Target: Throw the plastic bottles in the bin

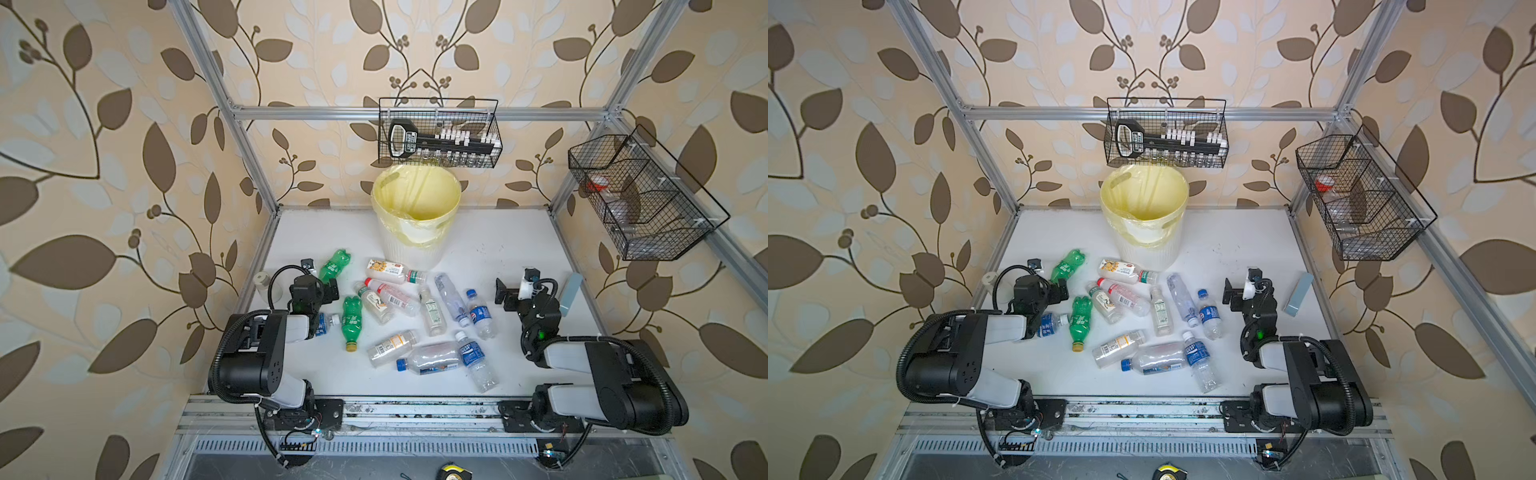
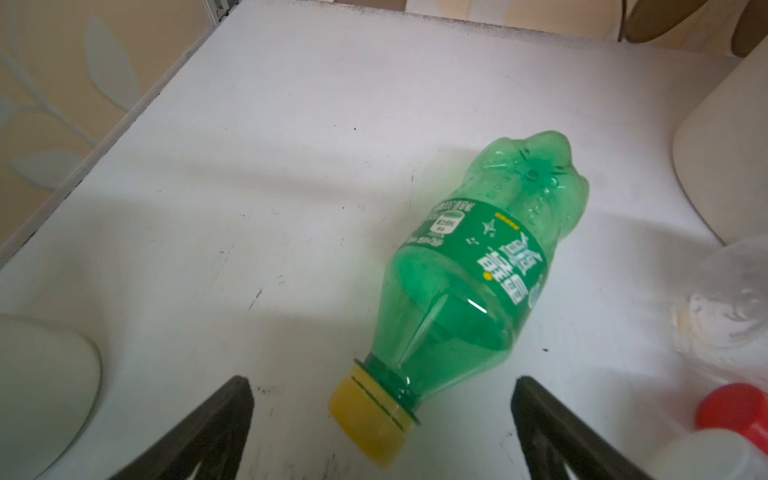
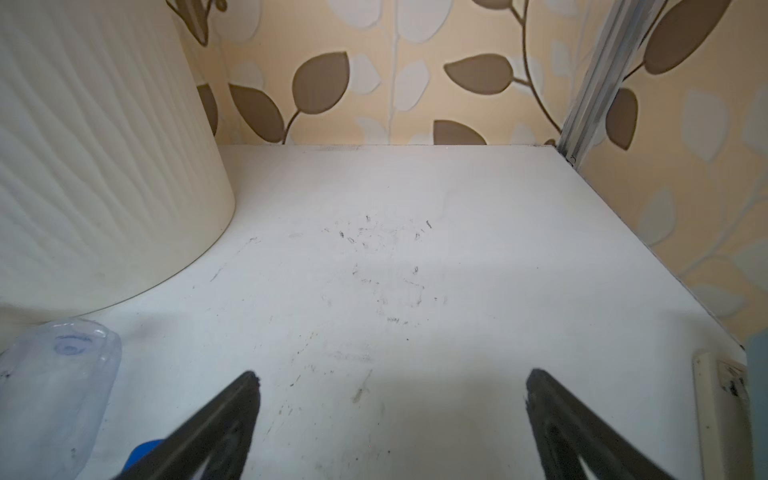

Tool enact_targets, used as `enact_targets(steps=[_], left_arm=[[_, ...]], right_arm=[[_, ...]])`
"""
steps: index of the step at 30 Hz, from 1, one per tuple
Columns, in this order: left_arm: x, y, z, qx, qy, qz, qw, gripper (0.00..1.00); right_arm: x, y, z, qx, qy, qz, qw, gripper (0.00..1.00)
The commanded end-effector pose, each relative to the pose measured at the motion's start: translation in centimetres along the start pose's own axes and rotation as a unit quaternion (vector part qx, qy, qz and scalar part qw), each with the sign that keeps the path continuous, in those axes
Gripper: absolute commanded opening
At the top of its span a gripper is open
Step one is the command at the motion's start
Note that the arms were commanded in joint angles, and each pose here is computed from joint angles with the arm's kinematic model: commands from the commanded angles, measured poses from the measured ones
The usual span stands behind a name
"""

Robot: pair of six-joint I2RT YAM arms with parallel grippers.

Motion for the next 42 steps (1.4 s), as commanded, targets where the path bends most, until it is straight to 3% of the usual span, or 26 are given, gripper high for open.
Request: enact_targets(steps=[1, 23, 42], left_arm=[[2.0, 0.3, -0.1, -0.007, 0.004, -0.029, 1.0, 0.99], [2.0, 0.2, -0.1, -0.006, 0.004, -0.03, 1.0, 0.99], [2.5, 0.0, -0.3, -0.009, 0.007, -0.029, 1.0, 0.99]], right_arm=[[1.4, 0.2, -0.2, -0.011, -0.01, -0.025, 1.0, 1.0], [1.4, 0.4, -0.6, -0.003, 0.008, -0.025, 1.0, 1.0], [3.0, -1.8, -1.6, -0.069, 0.002, -0.06, 0.996, 1.0]])
Point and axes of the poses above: each gripper's point midway between its finger pads, its own y axis out along the fingers, its own z axis along the line the jaws close on, x = y × z, the point moved 2 cm from there along -y, back along the fingers
